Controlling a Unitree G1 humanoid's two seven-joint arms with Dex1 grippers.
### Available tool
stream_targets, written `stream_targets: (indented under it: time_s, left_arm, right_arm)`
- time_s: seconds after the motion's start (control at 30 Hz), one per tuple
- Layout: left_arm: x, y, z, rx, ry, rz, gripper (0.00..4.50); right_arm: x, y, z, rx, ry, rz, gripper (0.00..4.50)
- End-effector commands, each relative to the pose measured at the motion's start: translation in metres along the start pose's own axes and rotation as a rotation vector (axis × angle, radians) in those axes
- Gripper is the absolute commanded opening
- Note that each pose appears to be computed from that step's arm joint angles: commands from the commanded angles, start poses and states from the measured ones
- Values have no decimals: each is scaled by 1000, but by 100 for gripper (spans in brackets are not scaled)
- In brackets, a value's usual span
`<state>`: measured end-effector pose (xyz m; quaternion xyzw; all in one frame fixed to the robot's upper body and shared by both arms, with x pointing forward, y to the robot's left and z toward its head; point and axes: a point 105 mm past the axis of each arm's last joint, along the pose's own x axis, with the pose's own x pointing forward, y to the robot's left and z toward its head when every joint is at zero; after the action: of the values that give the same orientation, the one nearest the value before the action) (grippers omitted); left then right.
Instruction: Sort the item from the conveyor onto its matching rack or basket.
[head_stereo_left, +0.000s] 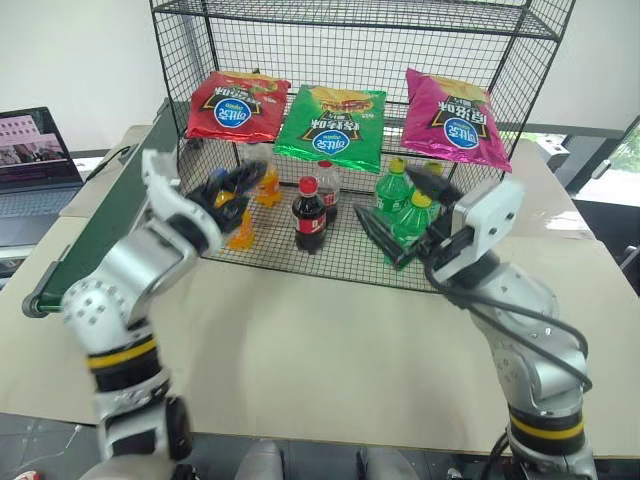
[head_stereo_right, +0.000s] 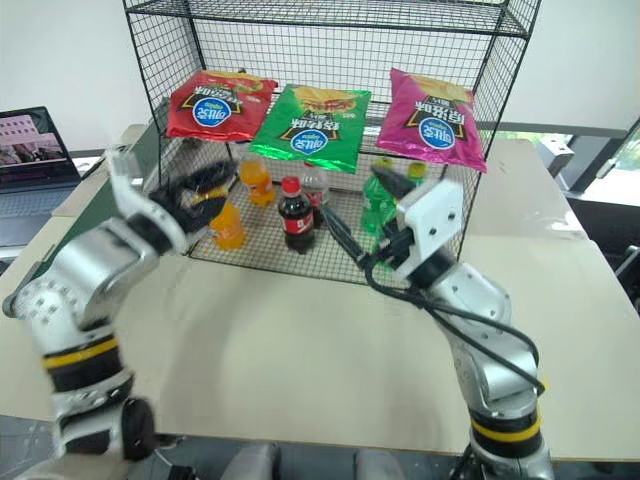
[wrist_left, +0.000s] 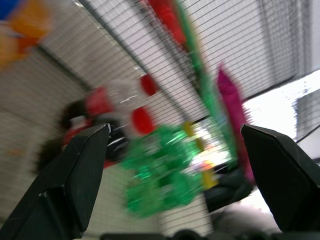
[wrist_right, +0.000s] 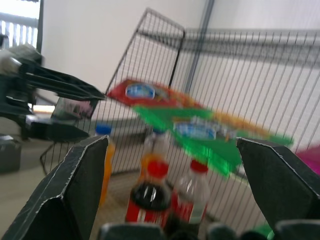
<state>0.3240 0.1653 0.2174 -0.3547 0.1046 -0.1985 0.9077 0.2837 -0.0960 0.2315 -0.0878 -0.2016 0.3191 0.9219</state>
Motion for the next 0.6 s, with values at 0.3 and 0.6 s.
stream_targets:
  time_s: [0.3, 0.6]
  left_arm:
    - [4, 80, -71, 748, -2, 145, 445]
    - [17, 108, -83, 851, -28, 161, 445]
  right_arm:
    - [-50, 8, -80, 37, 257, -287, 450]
    - [-83, -22, -107, -18, 335, -504, 450]
